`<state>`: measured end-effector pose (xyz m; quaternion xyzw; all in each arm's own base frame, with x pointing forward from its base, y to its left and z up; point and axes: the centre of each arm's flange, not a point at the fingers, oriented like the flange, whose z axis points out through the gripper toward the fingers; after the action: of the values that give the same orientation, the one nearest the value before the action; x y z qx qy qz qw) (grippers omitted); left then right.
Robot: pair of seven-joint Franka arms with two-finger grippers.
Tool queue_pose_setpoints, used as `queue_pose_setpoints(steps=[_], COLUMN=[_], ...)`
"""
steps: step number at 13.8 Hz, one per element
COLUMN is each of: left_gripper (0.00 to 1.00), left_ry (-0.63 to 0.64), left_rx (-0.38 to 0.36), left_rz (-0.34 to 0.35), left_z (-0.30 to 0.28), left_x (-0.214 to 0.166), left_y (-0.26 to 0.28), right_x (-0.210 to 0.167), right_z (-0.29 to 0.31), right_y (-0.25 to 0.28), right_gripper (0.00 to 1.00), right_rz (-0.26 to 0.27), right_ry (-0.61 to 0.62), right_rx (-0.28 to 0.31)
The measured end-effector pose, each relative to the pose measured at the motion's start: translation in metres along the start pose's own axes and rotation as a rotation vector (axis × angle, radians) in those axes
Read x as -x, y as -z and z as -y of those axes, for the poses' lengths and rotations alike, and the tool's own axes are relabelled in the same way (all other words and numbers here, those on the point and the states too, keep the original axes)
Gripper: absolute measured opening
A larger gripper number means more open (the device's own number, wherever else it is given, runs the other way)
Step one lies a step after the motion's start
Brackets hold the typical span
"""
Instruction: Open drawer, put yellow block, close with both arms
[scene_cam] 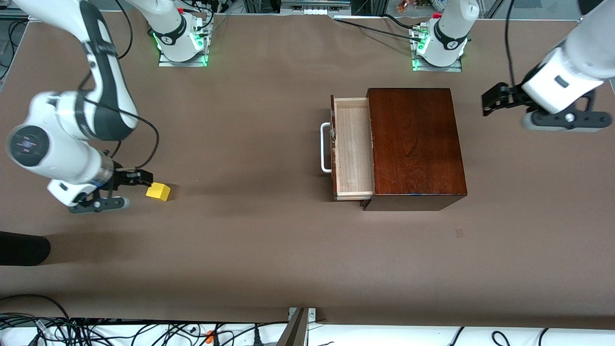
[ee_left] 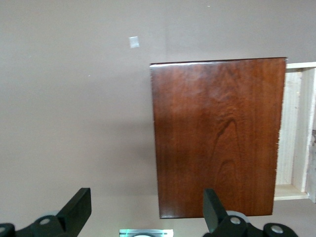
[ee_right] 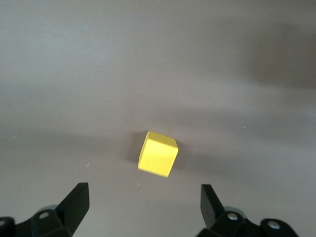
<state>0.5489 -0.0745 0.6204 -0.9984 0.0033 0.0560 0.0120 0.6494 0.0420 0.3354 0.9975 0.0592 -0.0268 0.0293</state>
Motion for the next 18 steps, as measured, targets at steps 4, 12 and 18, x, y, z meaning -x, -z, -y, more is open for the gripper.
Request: queue_pose_setpoints(steps=[4, 12, 18], left_gripper=[1.0, 1.0, 1.0], left_ry=[0.031, 0.028, 0.027], left_rx=[0.006, 0.004, 0.004], left_rz=[-0.03, -0.01, -0.009], left_z=[0.022, 0.023, 0.022], left_x=[0.006, 0.007, 0.008], left_y=[-0.007, -0.014, -0.014], right_x=[0.01, 0.033, 0.029], right_z=[-0.006, -0.02, -0.022], right_y=[-0.061, -0.129, -0.129], right_gripper=[1.0, 1.0, 0.99], right_rz=[0.011, -0.01, -0.04], right_ry=[-0.073, -0.128, -0.163], right_rx=[-0.026, -0.021, -0.021])
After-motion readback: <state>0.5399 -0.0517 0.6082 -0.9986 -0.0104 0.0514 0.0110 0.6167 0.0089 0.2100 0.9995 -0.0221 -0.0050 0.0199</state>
